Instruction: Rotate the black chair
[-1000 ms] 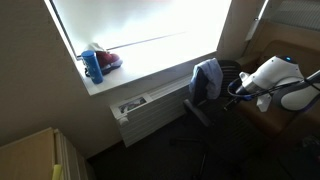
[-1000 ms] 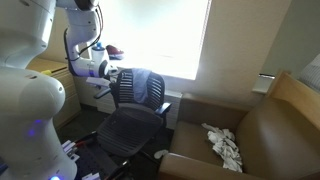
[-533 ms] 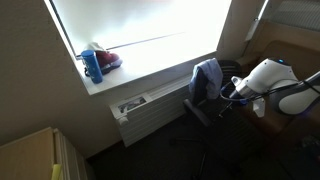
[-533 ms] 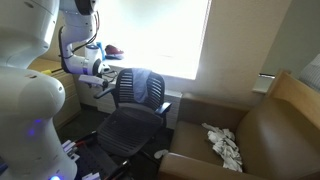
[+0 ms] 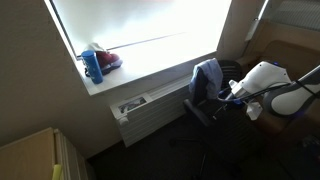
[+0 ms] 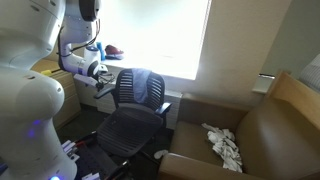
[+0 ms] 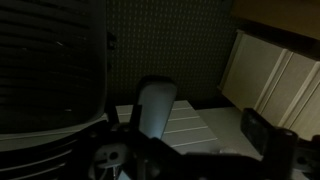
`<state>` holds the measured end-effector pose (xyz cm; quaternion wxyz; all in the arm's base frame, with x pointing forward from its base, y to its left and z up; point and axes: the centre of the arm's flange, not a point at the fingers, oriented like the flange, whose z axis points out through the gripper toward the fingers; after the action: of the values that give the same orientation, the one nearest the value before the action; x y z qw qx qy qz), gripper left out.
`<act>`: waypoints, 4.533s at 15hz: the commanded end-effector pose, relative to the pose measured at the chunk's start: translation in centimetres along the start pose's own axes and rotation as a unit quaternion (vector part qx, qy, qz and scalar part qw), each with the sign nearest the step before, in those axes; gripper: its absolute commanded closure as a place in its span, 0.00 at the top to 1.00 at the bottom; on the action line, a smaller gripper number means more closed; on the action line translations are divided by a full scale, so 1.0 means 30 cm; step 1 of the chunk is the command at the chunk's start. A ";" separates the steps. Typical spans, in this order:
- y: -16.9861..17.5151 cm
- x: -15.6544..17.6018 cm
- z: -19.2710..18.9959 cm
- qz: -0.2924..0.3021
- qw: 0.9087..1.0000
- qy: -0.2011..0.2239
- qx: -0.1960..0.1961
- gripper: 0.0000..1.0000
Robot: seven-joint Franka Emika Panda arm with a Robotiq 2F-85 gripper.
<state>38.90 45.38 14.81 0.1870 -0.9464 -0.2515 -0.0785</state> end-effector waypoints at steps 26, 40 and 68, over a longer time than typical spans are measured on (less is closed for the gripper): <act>-0.121 0.008 0.244 -0.046 0.994 0.029 -0.090 1.00; -0.070 0.038 0.251 -0.019 0.986 0.040 -0.158 1.00; 0.026 0.018 0.190 -0.053 0.994 -0.029 -0.095 0.35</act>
<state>38.73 49.88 6.92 0.0615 -0.9615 -0.2397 -0.1192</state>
